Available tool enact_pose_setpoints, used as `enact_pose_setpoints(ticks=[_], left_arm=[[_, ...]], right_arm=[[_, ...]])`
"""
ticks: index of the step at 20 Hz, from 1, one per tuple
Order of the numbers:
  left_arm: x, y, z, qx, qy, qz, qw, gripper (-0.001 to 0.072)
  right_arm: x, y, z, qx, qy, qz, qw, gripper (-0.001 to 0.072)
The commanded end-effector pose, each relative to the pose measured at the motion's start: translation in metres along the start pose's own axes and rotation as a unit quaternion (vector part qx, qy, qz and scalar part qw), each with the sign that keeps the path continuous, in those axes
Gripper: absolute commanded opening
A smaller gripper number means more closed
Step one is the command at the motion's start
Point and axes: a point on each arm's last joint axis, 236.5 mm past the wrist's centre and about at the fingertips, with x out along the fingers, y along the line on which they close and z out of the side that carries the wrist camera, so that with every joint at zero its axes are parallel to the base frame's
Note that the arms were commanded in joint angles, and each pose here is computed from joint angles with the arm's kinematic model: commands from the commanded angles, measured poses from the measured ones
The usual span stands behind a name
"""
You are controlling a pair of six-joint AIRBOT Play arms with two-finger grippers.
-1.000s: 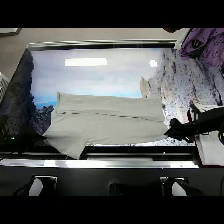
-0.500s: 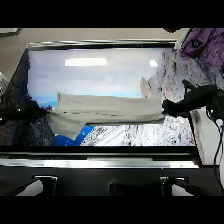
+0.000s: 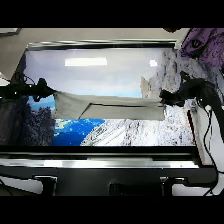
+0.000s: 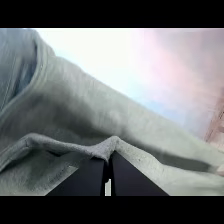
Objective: Fold the clothes and pants, and hang the long-sleeved shirts on hangers.
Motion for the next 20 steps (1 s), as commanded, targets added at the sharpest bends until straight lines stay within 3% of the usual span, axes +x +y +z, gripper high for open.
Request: enact_pose_setpoints(ticks=[1,5,6,7,8,9,11,14,15,20], left_arm=[[0.03,0.004,0.016,-0.01,0.009,-0.005,1.0,0.0015],[0.063,0.022,0.007,-0.026,0.035,0.005,0.999,0.0021],[0.068,0.024,0.006,-0.027,0.034,0.006,0.999,0.0063],[0.069,0.024,0.01,-0.026,0.026,0.007,0.999,0.0163],[0.067,0.021,0.015,-0.024,0.014,0.007,1.0,0.0262],[0.061,0.019,0.021,-0.021,0.005,0.005,1.0,0.0311],[0.04,0.018,0.033,0.004,-0.012,0.021,1.0,0.0329],[-0.002,0.026,0.05,0.055,-0.041,0.088,0.994,0.0329],[-0.014,0.025,0.054,0.074,-0.052,0.107,0.99,0.0329],[-0.058,0.01,0.062,0.133,-0.093,0.159,0.974,0.0329]], right_arm=[[0.019,-0.005,0.017,0.003,-0.018,-0.003,1.0,0.0031],[0.047,-0.014,0.008,0.016,0.008,-0.006,1.0,0.0039],[0.051,-0.015,0.004,0.022,0.016,-0.006,1.0,0.0103],[0.051,-0.017,0.003,0.036,0.02,-0.007,0.999,0.019],[0.045,-0.018,0.004,0.049,0.028,-0.004,0.998,0.0331],[0.032,-0.022,0.009,0.059,0.033,-0.001,0.998,0.0473],[0.003,-0.04,0.027,0.091,0.029,0.011,0.995,0.0484],[-0.016,-0.058,0.033,0.163,0.04,0.091,0.982,0.0498],[-0.014,-0.057,0.03,0.168,0.052,0.12,0.977,0.0562],[0.028,-0.045,0.006,0.164,0.122,0.177,0.963,0.0594]])
